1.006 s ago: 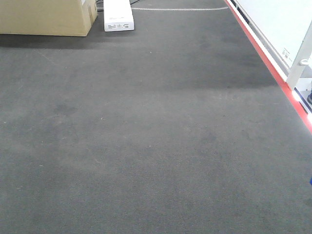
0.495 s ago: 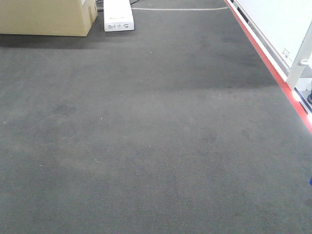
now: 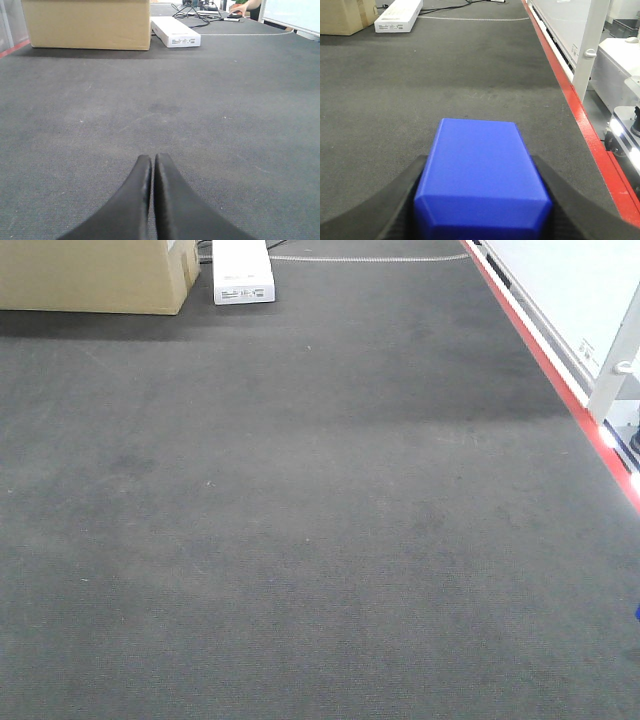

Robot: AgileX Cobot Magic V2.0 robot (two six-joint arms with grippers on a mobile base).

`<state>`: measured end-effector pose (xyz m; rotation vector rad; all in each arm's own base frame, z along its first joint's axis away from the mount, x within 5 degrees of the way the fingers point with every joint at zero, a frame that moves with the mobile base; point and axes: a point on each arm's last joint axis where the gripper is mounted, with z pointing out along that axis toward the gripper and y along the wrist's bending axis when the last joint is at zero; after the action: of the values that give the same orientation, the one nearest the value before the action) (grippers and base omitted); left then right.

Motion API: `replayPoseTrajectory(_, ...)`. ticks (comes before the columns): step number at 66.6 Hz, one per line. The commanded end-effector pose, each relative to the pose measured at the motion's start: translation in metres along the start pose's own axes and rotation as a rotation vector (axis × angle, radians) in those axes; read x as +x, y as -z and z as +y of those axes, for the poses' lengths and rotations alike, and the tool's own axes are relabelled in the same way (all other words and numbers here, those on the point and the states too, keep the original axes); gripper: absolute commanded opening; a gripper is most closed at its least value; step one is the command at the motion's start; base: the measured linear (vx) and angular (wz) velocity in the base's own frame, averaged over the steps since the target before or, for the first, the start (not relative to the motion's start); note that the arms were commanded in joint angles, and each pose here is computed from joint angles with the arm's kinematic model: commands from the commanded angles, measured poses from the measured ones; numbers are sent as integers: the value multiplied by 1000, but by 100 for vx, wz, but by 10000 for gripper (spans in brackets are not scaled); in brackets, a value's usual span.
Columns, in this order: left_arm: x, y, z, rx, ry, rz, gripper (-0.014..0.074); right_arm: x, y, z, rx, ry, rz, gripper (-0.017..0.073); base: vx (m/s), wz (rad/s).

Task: Pour parts from conveyor to right shelf
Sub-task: 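Drive the base away from the conveyor holding the block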

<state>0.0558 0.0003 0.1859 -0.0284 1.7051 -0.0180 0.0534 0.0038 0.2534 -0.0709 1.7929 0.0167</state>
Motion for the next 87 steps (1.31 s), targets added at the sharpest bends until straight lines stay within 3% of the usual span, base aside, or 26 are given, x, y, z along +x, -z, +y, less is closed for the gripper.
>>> replayPoseTrajectory(1, -14, 3, -1, 11, 16, -108, -6, -15, 3, -1, 10, 6, -94, -5, 0, 0)
replayPoseTrajectory(52, -14, 3, -1, 11, 16, -108, -6, -14, 3, -1, 8, 6, -82, -5, -2, 2)
replayPoseTrajectory(87, -14, 3, -1, 11, 16, -109, -6, -14, 3, -1, 8, 6, -82, -5, -26, -9)
